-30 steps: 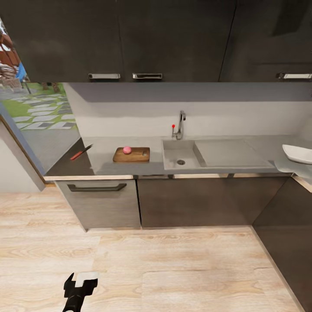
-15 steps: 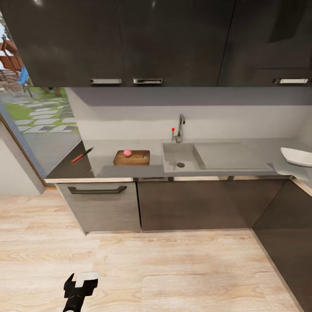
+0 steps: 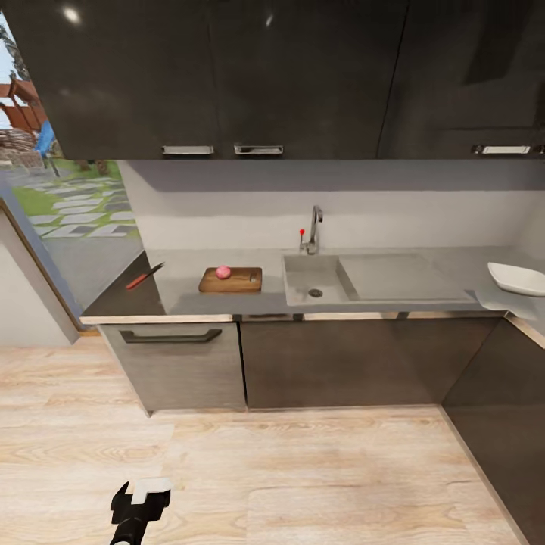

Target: In the kitchen, take the Vidalia onion out of the sink, dice it on the chopping board with the paring knife, put the diced onion into the bowl on the countertop, then place both the paring knife and the chopping board into the sink.

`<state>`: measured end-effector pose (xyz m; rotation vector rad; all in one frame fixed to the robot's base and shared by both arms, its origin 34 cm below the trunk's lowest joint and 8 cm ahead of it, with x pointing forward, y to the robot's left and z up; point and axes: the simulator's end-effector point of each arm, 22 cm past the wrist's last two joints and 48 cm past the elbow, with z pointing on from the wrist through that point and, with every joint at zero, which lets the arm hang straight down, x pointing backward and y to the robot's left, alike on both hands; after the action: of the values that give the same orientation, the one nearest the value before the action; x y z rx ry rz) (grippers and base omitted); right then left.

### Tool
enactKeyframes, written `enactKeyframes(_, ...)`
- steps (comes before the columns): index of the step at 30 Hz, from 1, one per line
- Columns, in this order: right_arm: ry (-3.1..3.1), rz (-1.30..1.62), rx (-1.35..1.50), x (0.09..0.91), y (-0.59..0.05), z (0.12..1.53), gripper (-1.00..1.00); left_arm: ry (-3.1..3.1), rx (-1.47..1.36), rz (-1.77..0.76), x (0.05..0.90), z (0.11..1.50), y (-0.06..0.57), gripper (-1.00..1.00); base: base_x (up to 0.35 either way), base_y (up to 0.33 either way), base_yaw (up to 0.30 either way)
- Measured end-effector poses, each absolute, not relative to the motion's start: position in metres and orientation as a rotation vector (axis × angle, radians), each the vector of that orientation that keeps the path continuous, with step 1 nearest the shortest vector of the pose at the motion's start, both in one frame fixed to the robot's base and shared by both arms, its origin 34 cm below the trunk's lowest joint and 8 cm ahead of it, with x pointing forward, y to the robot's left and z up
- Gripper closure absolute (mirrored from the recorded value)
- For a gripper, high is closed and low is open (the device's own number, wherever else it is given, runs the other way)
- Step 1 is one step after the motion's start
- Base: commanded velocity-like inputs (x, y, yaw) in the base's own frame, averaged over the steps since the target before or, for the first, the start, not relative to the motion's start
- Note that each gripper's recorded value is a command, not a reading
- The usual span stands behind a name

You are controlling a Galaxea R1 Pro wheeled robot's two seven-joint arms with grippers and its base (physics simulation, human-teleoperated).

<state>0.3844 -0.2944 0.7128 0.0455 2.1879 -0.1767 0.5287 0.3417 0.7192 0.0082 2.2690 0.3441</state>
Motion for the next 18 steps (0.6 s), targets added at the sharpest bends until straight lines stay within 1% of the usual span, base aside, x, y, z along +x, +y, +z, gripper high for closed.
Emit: enactKeyframes(18,2.168,-0.176,0.047,0.3901,-0.2944,0.7182,-1.00,2.250,0.005,0.343,0.5342,0.7275,0.3417,-1.00,0.000,0.000,0.000)
